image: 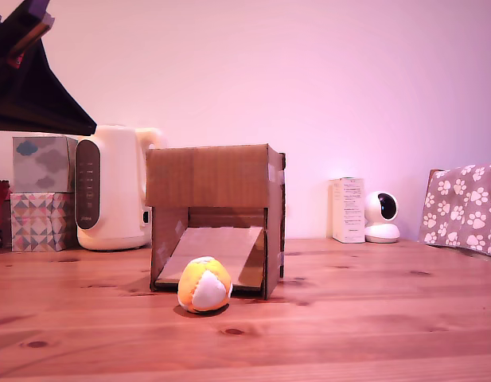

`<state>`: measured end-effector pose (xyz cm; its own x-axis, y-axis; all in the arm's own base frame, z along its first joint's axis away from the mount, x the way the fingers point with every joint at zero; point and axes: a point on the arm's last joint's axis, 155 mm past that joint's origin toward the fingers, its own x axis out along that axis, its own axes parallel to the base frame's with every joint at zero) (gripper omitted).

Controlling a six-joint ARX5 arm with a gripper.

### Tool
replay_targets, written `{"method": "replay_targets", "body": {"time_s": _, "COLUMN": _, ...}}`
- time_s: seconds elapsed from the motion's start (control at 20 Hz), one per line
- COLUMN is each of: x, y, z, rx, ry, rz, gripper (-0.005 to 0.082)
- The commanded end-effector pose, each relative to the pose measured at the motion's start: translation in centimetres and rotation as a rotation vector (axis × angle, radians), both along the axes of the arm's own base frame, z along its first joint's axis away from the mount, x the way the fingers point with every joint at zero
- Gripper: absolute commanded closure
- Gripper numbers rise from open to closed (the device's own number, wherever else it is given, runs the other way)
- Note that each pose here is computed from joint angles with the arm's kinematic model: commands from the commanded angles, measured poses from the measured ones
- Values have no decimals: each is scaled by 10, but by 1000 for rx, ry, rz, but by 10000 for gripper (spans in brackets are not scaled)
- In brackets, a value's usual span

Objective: Drop the footbag into the cardboard dice tower

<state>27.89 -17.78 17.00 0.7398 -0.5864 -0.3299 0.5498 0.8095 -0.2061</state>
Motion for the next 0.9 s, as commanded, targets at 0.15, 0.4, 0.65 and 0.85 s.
{"method": "replay_targets", "body": {"time_s": 0.15, "x": -1, "y": 1, "z": -7, "rx": 4, "ry": 12, "rz": 3, "gripper": 788}}
{"method": "replay_targets", "body": {"time_s": 0.4, "x": -1, "y": 2, "z": -8, "rx": -28, "ry": 42, "rz": 20, "gripper": 788}}
{"method": "replay_targets", "body": {"time_s": 0.65, "x": 3, "y": 8, "z": -12, "rx": -32, "ry": 53, "rz": 116, "gripper": 789}}
{"method": "replay_targets", "body": {"time_s": 0.85, "x": -6, "y": -6, "z": -18, "rx": -64, "ry": 15, "rz": 74, "gripper": 789}}
